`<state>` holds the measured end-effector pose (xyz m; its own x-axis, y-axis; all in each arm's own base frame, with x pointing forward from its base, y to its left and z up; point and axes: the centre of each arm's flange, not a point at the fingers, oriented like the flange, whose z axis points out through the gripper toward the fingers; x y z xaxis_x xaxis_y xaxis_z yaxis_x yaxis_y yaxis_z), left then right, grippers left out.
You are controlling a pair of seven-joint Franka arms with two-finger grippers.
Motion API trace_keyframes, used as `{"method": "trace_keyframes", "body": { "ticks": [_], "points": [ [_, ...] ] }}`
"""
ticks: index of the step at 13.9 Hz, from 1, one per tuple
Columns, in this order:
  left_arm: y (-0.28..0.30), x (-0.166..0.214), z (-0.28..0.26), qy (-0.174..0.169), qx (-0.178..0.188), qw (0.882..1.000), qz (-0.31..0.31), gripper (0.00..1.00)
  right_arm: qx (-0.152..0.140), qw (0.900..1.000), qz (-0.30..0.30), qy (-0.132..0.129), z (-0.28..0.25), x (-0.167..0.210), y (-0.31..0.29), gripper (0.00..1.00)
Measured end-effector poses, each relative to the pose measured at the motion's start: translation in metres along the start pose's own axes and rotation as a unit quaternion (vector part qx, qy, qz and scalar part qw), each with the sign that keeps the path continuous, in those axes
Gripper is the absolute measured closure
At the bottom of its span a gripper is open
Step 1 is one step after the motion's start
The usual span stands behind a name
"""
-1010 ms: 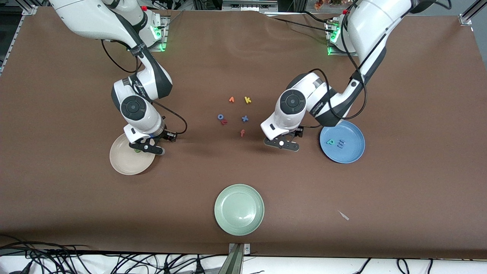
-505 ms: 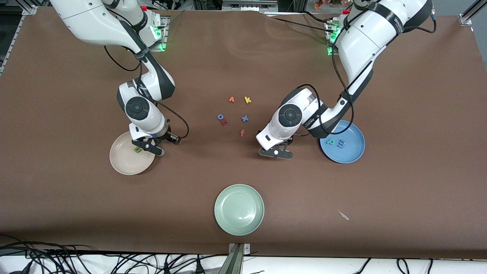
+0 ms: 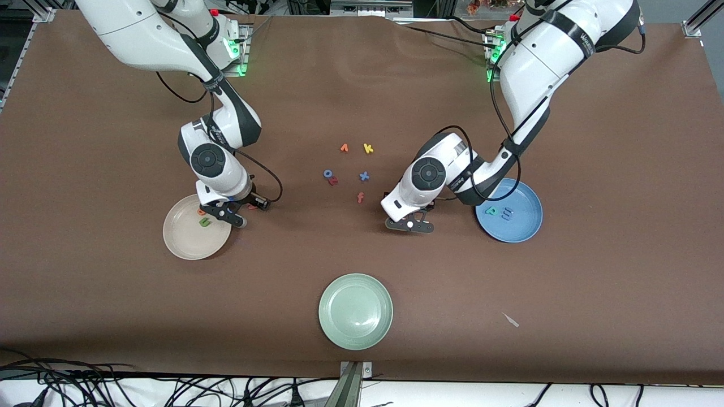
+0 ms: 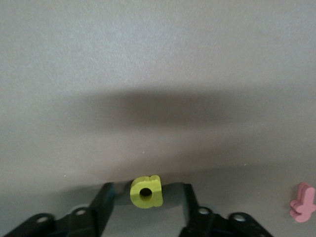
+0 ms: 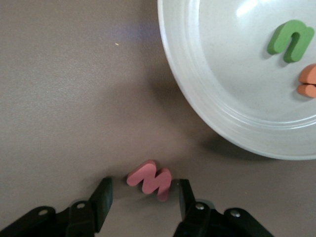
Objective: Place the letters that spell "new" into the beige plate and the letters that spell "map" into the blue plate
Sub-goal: 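Pinch the pink m with the right gripper while the left gripper pinches yellow a, then drop right gripper's m on the white plate while the left gripper drops a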
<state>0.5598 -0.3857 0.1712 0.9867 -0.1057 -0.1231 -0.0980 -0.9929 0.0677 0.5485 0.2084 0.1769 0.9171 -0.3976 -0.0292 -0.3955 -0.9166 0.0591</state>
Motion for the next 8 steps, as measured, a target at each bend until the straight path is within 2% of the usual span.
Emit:
{"method": "trace_keyframes", "body": {
  "ticks": [2, 3, 5, 8],
  "points": [
    [-0.002, 0.001, -0.002, 0.001, 0.003, 1.000, -0.003, 0.64, -0.001, 1.000, 0.003, 0.001, 0.000, 0.003, 0.003, 0.37],
    [-0.003, 0.002, -0.004, 0.000, 0.005, 1.000, -0.003, 0.72, -0.003, 1.000, 0.007, 0.002, 0.000, 0.007, 0.007, 0.37],
    [-0.006, 0.001, -0.009, -0.019, 0.025, 1.000, -0.005, 0.72, -0.004, 1.000, 0.013, 0.006, 0.001, 0.014, 0.014, 0.37],
    [-0.018, 0.004, -0.055, -0.033, 0.066, 0.997, -0.001, 0.72, -0.002, 1.000, 0.015, 0.008, 0.001, 0.015, 0.015, 0.37]
  ]
}}
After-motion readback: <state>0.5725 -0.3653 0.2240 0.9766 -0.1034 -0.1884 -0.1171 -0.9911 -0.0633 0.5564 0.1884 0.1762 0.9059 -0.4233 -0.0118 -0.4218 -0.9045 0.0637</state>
